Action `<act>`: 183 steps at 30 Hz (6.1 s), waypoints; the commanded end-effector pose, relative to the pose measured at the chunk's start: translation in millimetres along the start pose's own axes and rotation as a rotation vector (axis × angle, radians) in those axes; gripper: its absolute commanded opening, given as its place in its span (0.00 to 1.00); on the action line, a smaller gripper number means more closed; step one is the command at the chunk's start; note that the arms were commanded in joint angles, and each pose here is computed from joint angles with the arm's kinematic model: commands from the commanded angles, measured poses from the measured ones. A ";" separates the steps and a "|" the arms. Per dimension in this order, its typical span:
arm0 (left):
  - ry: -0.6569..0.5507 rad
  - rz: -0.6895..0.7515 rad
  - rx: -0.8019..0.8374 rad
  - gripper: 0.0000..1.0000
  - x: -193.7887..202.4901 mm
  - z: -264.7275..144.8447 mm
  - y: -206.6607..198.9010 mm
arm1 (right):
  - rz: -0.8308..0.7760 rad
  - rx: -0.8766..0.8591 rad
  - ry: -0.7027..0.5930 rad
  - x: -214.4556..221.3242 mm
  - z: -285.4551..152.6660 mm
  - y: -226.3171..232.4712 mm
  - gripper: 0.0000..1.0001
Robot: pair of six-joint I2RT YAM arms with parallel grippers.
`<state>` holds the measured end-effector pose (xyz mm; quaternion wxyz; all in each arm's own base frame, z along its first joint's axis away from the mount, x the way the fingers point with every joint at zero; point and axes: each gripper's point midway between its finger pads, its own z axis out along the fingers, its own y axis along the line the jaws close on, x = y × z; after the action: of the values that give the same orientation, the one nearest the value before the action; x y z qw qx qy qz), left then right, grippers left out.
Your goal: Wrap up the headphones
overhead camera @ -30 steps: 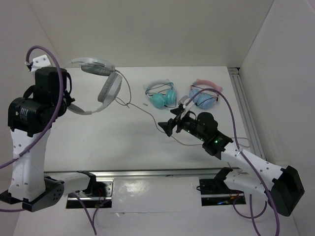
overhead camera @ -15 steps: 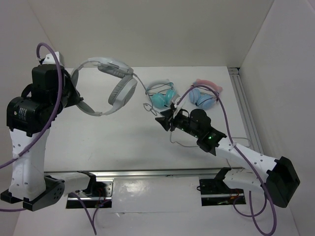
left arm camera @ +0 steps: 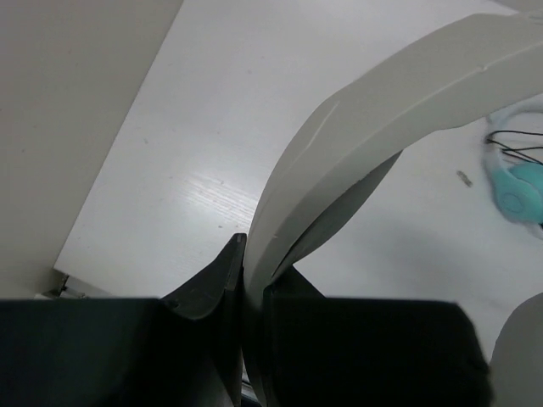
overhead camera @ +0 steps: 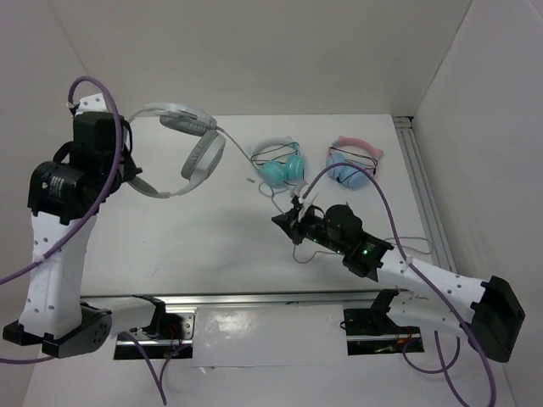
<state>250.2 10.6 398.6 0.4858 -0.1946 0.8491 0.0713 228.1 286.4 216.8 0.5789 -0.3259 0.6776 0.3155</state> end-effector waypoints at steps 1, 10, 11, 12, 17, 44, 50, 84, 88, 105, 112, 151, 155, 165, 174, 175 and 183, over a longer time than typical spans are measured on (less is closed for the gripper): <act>-0.082 -0.090 -0.120 0.00 -11.1 25.7 5.6 | -0.027 -0.027 -0.012 -32.0 -18.7 30.1 0.00; 0.159 0.190 -0.164 0.00 78.7 121.8 -37.8 | -0.103 -0.237 0.038 -110.5 -83.2 90.7 0.00; 0.176 0.240 -0.127 0.00 89.7 122.1 -57.1 | -0.121 -0.216 -0.004 -132.2 -88.7 86.2 0.00; 0.200 0.290 -0.115 0.00 101.0 125.6 -66.3 | -0.138 -0.191 0.032 -129.7 -85.6 81.8 0.00; 0.258 0.511 0.027 0.00 158.8 123.8 -119.4 | -0.215 -0.047 0.003 -177.9 -88.7 55.8 0.00; 0.225 0.784 0.804 0.00 237.3 -12.7 -197.1 | -0.293 0.566 -0.194 -225.6 -121.1 -48.3 0.00; 0.183 0.736 0.926 0.00 221.1 -44.5 -197.8 | -0.327 0.606 -0.127 -212.5 -99.8 -56.4 0.00; -0.148 0.137 0.680 0.00 25.1 -95.8 -165.9 | -0.014 -0.086 0.009 -86.7 87.9 -78.8 0.00; -0.170 0.047 0.679 0.00 14.8 -96.8 -171.9 | 0.055 -0.315 -0.078 -77.9 85.4 -37.7 0.01; -0.357 -0.126 0.336 0.00 -54.9 -71.7 -132.3 | 0.333 -0.582 -0.180 -21.4 77.4 25.8 0.21; -0.323 -0.160 0.304 0.00 -92.5 -17.0 -119.7 | 0.365 -0.593 -0.175 2.7 59.9 39.0 0.21; -0.098 -0.171 -0.248 0.00 -28.1 164.8 -31.5 | 0.092 -0.291 0.010 -17.0 7.0 150.9 0.00; 0.007 -0.037 -0.144 0.00 -2.3 171.5 -51.9 | -0.013 -0.163 0.036 -51.8 -3.6 136.4 0.00; 0.214 0.398 0.062 0.00 124.4 133.4 -113.3 | -0.301 0.240 -0.010 -153.3 3.6 32.3 0.00; 0.217 0.496 0.155 0.00 165.8 80.9 -114.0 | -0.337 0.494 -0.028 -192.2 7.3 -77.5 0.00; 0.205 0.497 0.175 0.00 165.6 74.2 -114.3 | -0.335 0.498 -0.032 -191.0 8.2 -81.6 0.00; 0.197 0.627 0.480 0.00 181.0 17.2 -140.5 | -0.291 0.561 -0.145 -210.3 0.0 -127.7 0.00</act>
<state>260.4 -139.5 252.1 0.4180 0.1019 0.9024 0.0247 341.4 246.2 359.3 0.6586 -0.2911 0.6925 0.0437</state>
